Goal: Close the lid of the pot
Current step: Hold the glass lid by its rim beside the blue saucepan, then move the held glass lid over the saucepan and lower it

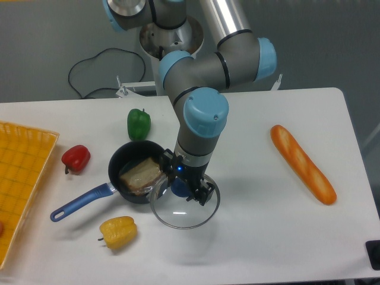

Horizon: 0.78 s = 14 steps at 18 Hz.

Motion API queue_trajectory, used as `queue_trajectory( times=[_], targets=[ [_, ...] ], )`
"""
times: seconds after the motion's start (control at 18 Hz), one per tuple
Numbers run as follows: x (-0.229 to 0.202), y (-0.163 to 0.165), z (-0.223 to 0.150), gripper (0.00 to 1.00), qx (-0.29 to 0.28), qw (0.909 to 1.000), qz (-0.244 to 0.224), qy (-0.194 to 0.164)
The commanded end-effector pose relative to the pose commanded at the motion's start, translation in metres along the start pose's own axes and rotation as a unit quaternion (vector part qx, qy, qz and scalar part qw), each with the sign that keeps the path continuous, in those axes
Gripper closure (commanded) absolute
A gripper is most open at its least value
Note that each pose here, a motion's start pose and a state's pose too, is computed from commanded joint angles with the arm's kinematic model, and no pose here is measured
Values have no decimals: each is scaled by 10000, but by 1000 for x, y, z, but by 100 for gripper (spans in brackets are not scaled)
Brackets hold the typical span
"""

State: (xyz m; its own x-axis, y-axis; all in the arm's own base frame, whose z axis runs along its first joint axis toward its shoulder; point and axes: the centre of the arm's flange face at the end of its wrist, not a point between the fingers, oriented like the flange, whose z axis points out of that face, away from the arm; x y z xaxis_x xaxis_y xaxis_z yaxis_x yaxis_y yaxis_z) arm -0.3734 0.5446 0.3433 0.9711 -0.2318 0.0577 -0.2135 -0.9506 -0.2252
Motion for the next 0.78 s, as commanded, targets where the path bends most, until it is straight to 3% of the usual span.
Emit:
queue_trajectory(
  times=[0.39,0.78],
  targets=[
    [0,2,-10,57,34,9999,134,-83],
    [2,-3,-41,57,242,9981,299,-483]
  ],
)
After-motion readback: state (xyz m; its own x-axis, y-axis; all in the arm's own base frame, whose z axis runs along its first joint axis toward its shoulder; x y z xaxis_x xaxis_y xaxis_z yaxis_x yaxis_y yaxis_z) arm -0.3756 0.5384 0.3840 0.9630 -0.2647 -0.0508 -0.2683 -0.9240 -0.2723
